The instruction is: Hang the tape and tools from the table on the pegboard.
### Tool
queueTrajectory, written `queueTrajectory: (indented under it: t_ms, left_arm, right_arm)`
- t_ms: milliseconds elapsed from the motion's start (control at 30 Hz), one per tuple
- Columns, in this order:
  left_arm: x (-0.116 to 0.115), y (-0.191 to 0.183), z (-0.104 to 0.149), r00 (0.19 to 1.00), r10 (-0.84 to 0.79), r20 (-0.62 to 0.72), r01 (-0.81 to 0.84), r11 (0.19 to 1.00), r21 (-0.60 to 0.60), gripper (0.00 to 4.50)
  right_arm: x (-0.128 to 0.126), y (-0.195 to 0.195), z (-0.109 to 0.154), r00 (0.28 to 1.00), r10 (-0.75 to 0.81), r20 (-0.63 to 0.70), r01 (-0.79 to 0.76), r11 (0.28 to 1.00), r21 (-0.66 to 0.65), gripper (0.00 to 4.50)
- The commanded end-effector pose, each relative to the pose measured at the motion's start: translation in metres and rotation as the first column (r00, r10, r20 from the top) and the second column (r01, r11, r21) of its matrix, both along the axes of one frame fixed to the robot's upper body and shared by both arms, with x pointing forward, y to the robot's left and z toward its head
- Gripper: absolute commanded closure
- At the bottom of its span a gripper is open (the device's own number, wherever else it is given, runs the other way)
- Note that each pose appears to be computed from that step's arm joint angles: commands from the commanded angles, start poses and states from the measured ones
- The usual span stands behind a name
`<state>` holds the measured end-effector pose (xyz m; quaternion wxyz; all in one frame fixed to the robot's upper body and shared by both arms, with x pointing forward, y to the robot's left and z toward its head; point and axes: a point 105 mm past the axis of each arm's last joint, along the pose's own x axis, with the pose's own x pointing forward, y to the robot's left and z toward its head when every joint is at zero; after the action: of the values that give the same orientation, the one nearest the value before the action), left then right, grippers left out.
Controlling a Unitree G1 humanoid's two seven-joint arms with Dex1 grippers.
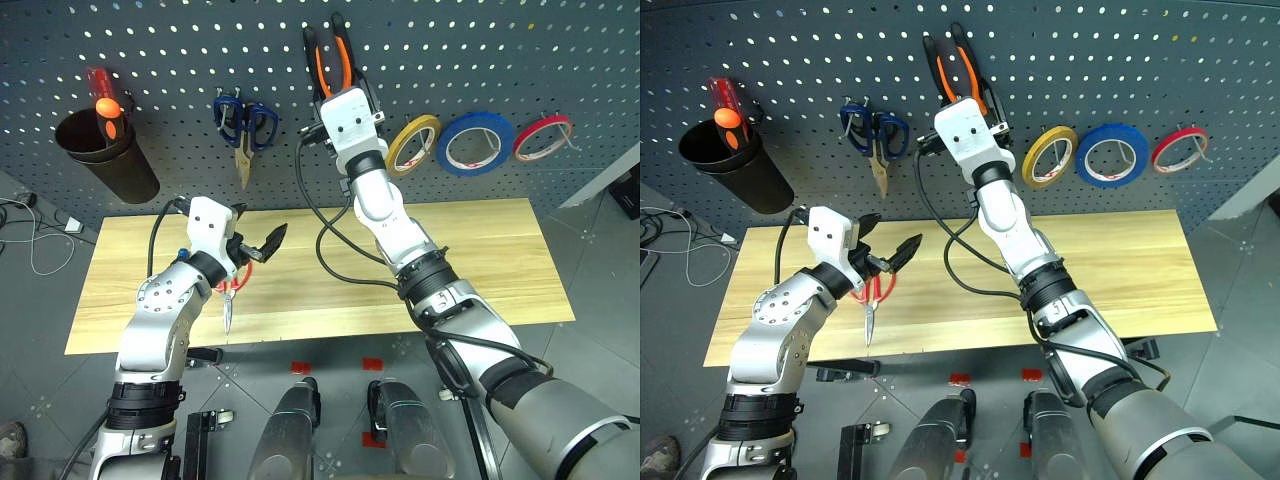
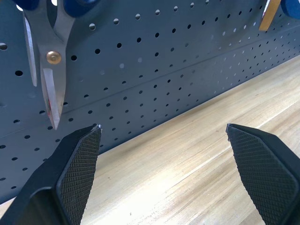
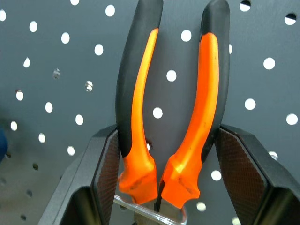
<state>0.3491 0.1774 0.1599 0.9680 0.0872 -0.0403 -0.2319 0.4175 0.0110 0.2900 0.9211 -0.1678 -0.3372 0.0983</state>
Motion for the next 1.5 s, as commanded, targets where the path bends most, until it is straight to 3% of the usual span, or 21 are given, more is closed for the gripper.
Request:
queueTrajectory:
  t_ms: [33, 133, 300, 333, 500, 600, 667, 767, 833, 900, 1067, 1333, 1500]
  left_arm:
    - [0.001, -0.003, 0.004, 1.000, -0.003, 0.031, 0.003, 1.000, 0.018, 0.00]
    - [0.002, -0.003, -0.002, 1.000, 0.008, 0.016, -0.008, 0.999, 0.037, 0.00]
    - [0.002, -0.002, -0.011, 0.999, 0.033, -0.024, -0.033, 0.999, 0.012, 0.00]
    - [0.002, -0.001, -0.013, 0.999, 0.038, -0.033, -0.037, 0.999, 0.010, 0.00]
    - [-0.004, 0.005, -0.028, 0.991, 0.094, -0.095, -0.092, 0.996, 0.020, 0.00]
    - [-0.015, 0.012, -0.052, 0.962, 0.190, -0.195, -0.173, 0.980, 0.098, 0.00]
    - [-0.025, 0.022, -0.071, 0.917, 0.279, -0.284, -0.242, 0.957, 0.159, 0.00]
    - [-0.039, 0.026, -0.082, 0.898, 0.320, -0.303, -0.265, 0.941, 0.210, 0.00]
    - [-0.042, 0.033, -0.087, 0.871, 0.369, -0.325, -0.311, 0.925, 0.216, 0.00]
    - [-0.045, 0.041, -0.100, 0.825, 0.430, -0.368, -0.357, 0.900, 0.251, 0.00]
    - [-0.042, 0.052, -0.116, 0.744, 0.482, -0.462, -0.412, 0.876, 0.251, 0.00]
    - [-0.032, 0.068, -0.128, 0.658, 0.492, -0.570, -0.478, 0.858, 0.189, 0.00]
    - [-0.039, 0.077, -0.140, 0.602, 0.545, -0.583, -0.509, 0.825, 0.245, 0.00]
  right_arm:
    - [0.000, -0.004, 0.001, 0.998, 0.017, -0.058, -0.012, 0.997, 0.074, 1.72]
    - [0.002, -0.007, -0.007, 0.992, 0.033, -0.122, -0.019, 0.993, 0.118, 1.72]
    - [-0.001, -0.012, -0.021, 0.977, 0.066, -0.205, -0.031, 0.985, 0.169, 0.09]
    - [-0.002, -0.013, -0.022, 0.975, 0.069, -0.213, -0.034, 0.985, 0.168, 0.03]
    - [-0.019, -0.027, -0.030, 0.960, 0.113, -0.257, -0.072, 0.984, 0.165, 0.03]
    - [-0.044, -0.025, -0.047, 0.920, 0.223, -0.323, -0.196, 0.974, 0.114, 0.03]
    - [-0.069, -0.019, -0.067, 0.860, 0.316, -0.401, -0.320, 0.945, 0.060, 0.03]
    - [-0.103, -0.021, -0.103, 0.762, 0.358, -0.539, -0.434, 0.901, -0.016, 0.03]
    - [-0.116, -0.022, -0.113, 0.724, 0.378, -0.577, -0.474, 0.880, -0.019, 0.03]
    - [-0.140, -0.018, -0.135, 0.603, 0.428, -0.673, -0.584, 0.812, -0.006, 0.03]
    - [-0.171, -0.006, -0.143, 0.451, 0.499, -0.740, -0.706, 0.707, 0.047, 0.03]
    - [-0.181, 0.003, -0.145, 0.425, 0.480, -0.768, -0.771, 0.637, -0.029, 0.03]
    - [-0.186, 0.004, -0.146, 0.400, 0.479, -0.781, -0.799, 0.600, -0.041, 0.03]
